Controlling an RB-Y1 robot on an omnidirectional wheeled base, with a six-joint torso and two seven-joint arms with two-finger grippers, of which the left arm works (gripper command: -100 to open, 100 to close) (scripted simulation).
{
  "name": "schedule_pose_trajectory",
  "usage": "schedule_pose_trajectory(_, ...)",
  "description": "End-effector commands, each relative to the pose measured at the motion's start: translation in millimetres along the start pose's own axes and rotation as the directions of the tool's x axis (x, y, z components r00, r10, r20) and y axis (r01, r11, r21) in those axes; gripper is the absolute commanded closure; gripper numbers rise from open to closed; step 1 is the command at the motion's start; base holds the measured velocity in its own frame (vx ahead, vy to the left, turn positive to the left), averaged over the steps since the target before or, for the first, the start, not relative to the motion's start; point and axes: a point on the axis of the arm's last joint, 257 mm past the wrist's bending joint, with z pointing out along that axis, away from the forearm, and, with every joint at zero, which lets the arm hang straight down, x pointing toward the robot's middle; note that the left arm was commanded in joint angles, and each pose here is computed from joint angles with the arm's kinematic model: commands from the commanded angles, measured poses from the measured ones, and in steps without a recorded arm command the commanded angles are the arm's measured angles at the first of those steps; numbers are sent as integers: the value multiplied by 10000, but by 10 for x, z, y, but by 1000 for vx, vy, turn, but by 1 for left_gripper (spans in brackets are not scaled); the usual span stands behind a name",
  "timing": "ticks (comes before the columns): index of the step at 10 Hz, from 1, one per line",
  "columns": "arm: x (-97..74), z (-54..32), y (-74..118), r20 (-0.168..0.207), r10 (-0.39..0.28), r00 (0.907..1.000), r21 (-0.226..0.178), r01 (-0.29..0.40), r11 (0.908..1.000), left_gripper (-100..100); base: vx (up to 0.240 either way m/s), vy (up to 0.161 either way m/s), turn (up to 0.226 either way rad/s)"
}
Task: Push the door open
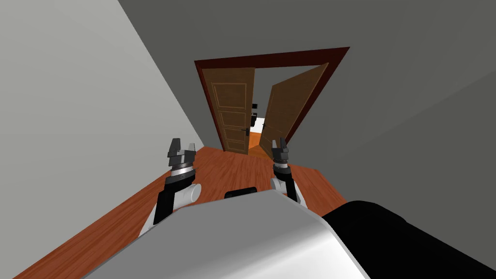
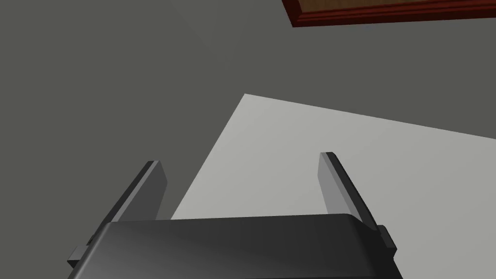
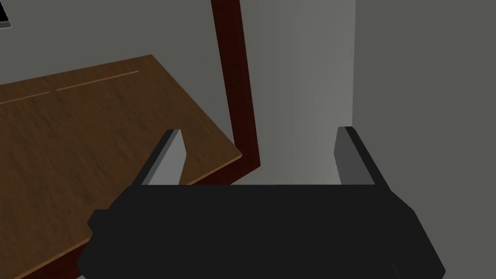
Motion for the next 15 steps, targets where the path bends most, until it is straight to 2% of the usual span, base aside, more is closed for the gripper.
schedule_pose_trajectory(1,47,-8,110,-110,-98,9999,-145,97,9998,-100,81,-7,-13)
schedule_pose_trajectory(7,288,17,610,-564,-531,9970,-811,485,9955,-100,79,-14,-14)
schedule_pose_trajectory(15,655,47,1241,-1127,-1115,9873,-1709,913,9811,-100,86,-22,-16)
